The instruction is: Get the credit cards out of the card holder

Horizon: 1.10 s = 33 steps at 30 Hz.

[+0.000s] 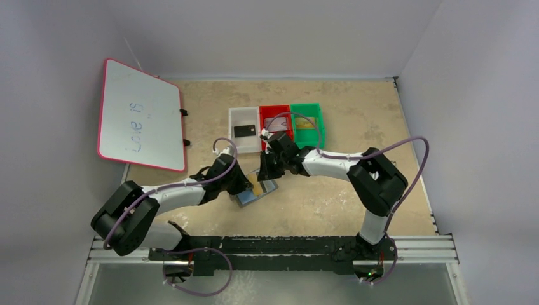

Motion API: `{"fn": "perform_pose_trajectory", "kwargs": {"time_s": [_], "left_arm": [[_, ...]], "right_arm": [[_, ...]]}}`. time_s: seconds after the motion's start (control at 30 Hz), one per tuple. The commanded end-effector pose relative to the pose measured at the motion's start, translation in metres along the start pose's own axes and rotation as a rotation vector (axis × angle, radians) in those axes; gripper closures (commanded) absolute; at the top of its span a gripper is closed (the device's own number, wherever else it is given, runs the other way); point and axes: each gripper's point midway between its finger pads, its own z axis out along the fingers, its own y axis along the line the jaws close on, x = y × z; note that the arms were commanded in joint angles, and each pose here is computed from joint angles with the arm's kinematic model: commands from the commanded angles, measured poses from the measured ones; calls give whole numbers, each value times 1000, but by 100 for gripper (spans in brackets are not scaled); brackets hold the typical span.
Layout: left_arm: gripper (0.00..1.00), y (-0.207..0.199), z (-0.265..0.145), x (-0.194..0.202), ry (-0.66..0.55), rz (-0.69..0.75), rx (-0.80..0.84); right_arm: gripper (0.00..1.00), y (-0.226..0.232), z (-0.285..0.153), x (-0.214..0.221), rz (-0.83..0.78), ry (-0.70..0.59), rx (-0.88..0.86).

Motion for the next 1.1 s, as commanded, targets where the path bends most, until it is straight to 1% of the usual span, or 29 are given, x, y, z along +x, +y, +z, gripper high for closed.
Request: {"fn": "perform_pose_trajectory", "kwargs": {"time_s": [0.0,0.1,0.23,0.43,0.57,0.73,0.9,1.07], "left_arm": [[100,20,-4,2,-6,46,-76],[100,24,-8,2,-8,50,-91],[100,29,-17,-2,-37,47,-113],[100,15,-32,-12,-84,23,-55],[100,16,-39,-15,-92,36,-75],[100,5,-53,-25,-126,45,-52],[100,-9,-65,-38,-162,60,-27],[100,-15,-68,-40,-165,65,-5]], "right_arm": [[88,-11,13,9,26,34,46],[89,-23,13,21,48,66,97],[89,-30,12,25,60,78,130],[88,-26,11,22,72,70,122],[88,-21,10,17,68,60,107],[85,0,0,-2,50,8,33],[81,14,-15,-25,29,-63,13],[79,21,-29,-41,26,-122,3]]}}
